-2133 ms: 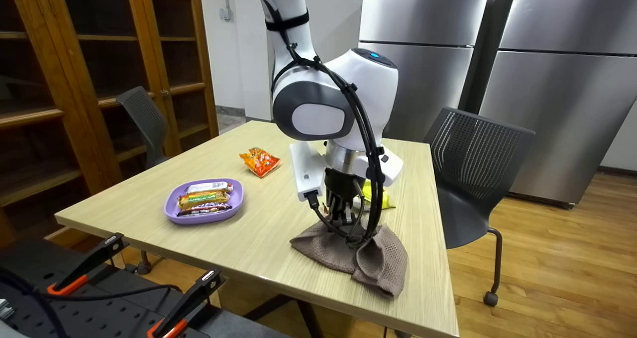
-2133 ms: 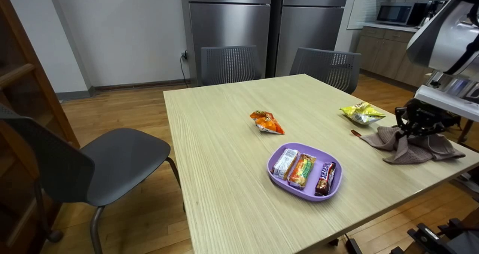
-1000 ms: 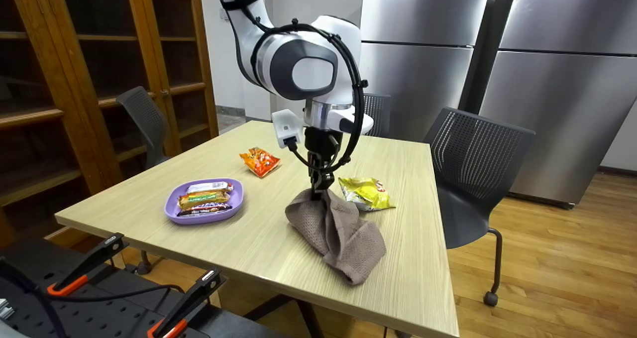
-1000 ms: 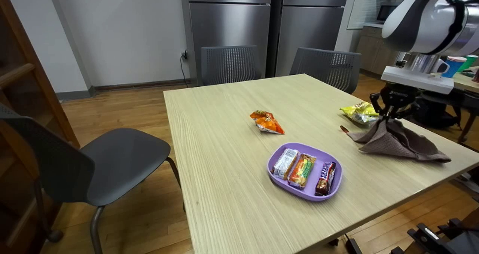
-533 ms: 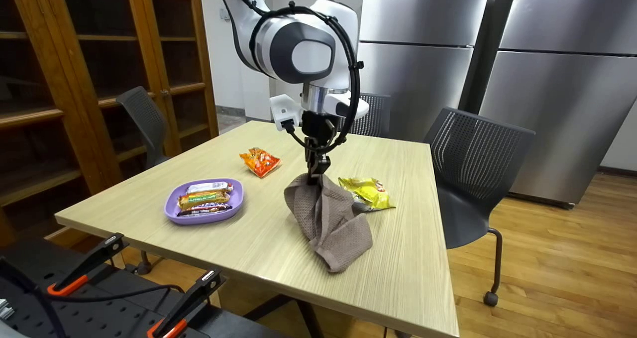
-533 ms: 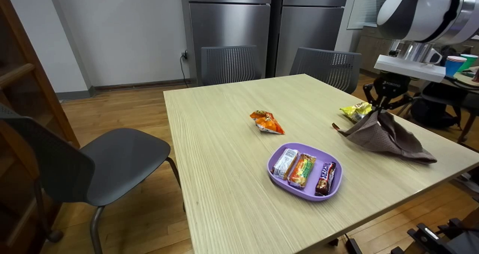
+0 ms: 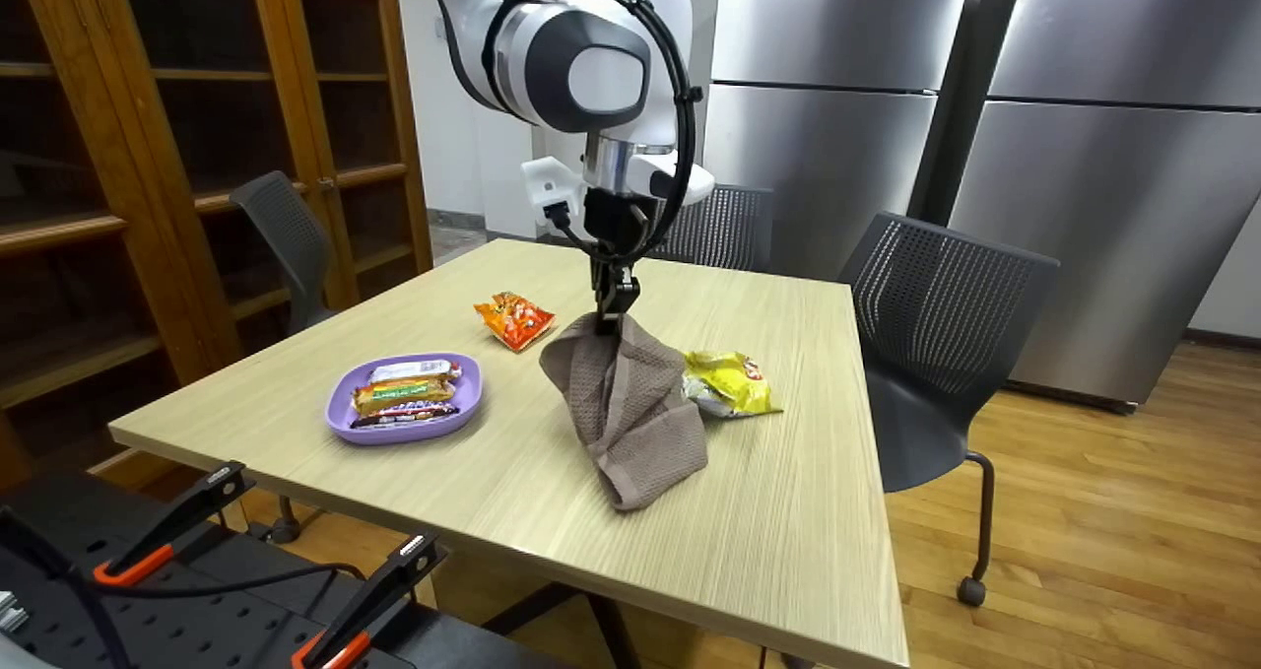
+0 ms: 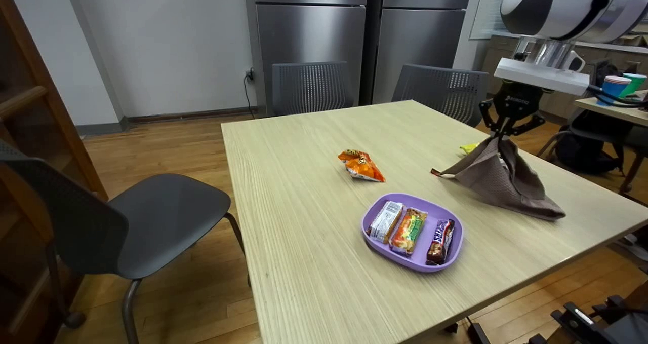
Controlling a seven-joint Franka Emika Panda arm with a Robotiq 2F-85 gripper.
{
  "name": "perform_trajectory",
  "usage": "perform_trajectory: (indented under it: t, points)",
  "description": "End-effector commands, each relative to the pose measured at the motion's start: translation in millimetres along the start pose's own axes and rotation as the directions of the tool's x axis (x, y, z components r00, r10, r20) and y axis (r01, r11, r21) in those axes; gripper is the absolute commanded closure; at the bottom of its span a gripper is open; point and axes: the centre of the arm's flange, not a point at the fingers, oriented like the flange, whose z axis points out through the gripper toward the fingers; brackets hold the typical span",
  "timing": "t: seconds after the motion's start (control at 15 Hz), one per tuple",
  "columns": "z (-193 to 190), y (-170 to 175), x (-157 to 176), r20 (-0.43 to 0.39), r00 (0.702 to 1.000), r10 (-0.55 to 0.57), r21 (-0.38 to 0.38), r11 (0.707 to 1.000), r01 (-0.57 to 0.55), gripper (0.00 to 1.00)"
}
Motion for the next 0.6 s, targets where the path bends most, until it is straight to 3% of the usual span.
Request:
perform_trajectory:
  t: [0.0, 0.53]
  points:
    - [-17.6, -18.2, -6.5, 0.020, 1.000, 0.015, 0.013, 1.000, -0.015, 0.99]
    - [-20.4, -59.6, -17.5, 0.026, 1.000, -0.004, 0.025, 1.000, 0.003, 0.99]
